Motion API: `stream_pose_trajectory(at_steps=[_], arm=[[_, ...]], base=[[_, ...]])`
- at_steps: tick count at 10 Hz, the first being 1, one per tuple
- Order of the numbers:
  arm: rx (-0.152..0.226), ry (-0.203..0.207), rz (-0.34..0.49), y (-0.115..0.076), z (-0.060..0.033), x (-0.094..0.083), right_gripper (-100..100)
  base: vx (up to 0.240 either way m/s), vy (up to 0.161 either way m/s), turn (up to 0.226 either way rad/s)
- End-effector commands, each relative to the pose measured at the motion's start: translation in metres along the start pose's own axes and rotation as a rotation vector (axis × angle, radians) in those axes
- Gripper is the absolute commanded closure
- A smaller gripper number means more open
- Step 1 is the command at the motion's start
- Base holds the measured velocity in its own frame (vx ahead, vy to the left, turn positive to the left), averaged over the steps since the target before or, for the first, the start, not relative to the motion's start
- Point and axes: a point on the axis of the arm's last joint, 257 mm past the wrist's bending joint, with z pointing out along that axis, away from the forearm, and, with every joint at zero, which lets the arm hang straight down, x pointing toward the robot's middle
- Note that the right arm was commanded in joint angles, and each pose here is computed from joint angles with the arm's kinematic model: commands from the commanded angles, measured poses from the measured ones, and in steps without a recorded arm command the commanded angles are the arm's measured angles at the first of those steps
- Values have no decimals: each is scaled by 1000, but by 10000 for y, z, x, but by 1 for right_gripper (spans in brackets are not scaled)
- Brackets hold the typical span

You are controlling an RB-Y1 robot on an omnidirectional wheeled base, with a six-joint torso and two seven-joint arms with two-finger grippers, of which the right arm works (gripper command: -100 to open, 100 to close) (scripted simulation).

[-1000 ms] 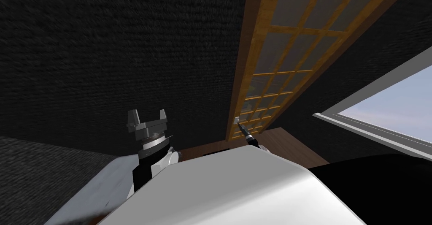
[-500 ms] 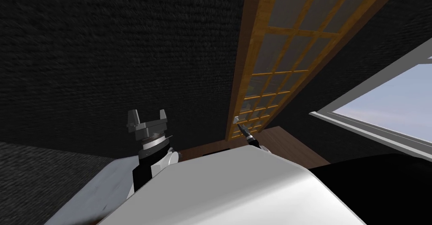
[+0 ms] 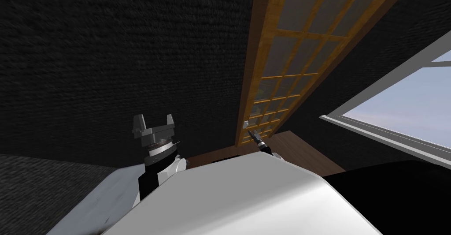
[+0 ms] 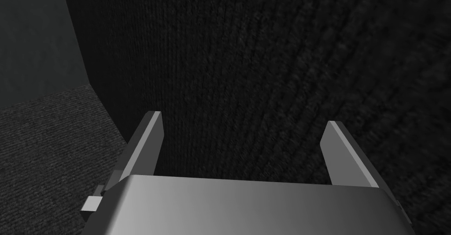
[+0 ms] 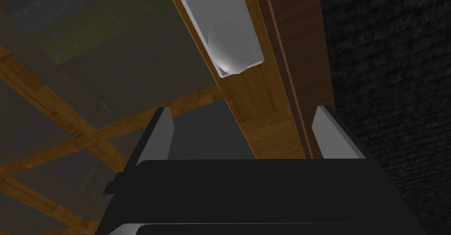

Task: Pull the door open

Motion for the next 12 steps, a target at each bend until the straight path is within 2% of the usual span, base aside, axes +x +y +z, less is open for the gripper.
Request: stream_pose_trajectory(at_steps=[1, 2, 6, 12], arm=[[-5, 5, -59, -5, -26, 4, -100], [-5, 5, -65, -5, -26, 4, -100], [-19, 18, -200, -21, -95, 18, -100], [-35, 32, -336, -39, -174, 36, -100]], base=[[-11, 16, -62], [-8, 13, -19], [-11, 12, -45], [-10, 13, -39]])
